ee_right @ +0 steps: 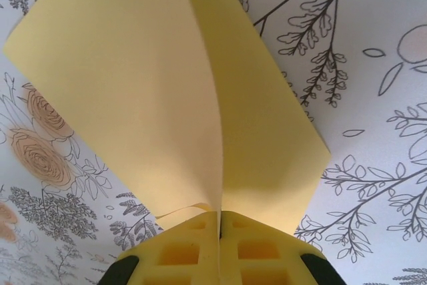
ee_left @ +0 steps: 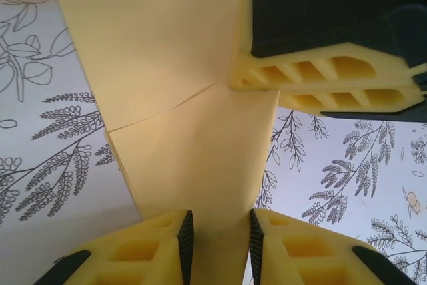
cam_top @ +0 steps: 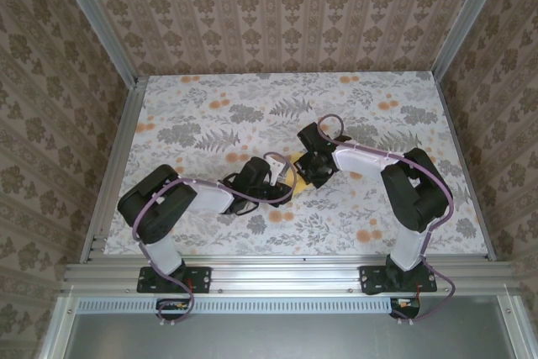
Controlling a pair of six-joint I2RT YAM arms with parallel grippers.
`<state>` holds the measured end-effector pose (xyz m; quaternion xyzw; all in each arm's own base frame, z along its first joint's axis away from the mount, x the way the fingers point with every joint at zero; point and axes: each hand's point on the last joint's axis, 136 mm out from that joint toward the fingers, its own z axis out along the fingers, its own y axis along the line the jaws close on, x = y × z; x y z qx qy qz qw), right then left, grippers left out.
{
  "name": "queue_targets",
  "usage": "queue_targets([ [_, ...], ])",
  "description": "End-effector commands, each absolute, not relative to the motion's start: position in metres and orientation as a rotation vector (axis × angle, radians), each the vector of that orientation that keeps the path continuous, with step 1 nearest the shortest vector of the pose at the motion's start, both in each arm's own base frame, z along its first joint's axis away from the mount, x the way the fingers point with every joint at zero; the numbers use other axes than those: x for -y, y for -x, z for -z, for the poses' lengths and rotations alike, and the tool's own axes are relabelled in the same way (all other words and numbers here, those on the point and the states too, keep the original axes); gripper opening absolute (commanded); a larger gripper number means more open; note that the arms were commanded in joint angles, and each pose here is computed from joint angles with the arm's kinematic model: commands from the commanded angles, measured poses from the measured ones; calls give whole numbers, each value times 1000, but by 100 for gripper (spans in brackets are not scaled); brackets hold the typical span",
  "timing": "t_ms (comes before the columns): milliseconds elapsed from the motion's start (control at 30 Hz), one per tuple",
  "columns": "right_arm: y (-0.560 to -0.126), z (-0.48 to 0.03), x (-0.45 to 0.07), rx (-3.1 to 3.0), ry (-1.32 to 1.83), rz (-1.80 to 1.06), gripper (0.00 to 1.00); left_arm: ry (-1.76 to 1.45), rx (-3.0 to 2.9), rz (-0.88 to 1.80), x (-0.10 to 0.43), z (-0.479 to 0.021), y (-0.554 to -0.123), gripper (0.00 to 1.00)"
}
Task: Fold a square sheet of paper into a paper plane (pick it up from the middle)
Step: Fourth fold the wing at the center of the table.
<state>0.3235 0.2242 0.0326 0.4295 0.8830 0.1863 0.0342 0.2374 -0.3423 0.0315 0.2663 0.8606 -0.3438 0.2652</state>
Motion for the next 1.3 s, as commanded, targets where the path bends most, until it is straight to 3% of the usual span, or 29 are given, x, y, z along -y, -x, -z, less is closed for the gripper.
queue_targets([
  [0,-319,-27,-228,-2739,-1368,-595,10,-741,-2336,892,343,-24,-239,26],
  [233,-325,-42,-223,-2707,-1299,-661,37,-728,-2354,883,340,-21,-239,18],
  [433,-339,-70,-218,-2656,-1030,-818,48,-694,-2366,924,337,-22,-238,15],
  [600,-344,-78,-219,-2631,-746,-908,48,-628,-2375,1023,333,-27,-242,14],
  [833,-348,-69,-232,-2591,-478,-1049,35,-515,-2409,1141,327,-28,-247,13],
  [967,-346,-55,-240,-2625,-435,-1096,28,-432,-2438,1193,323,-24,-253,11],
  [1267,-341,-35,-241,-2701,-405,-1063,26,-318,-2478,1225,317,-15,-258,9],
])
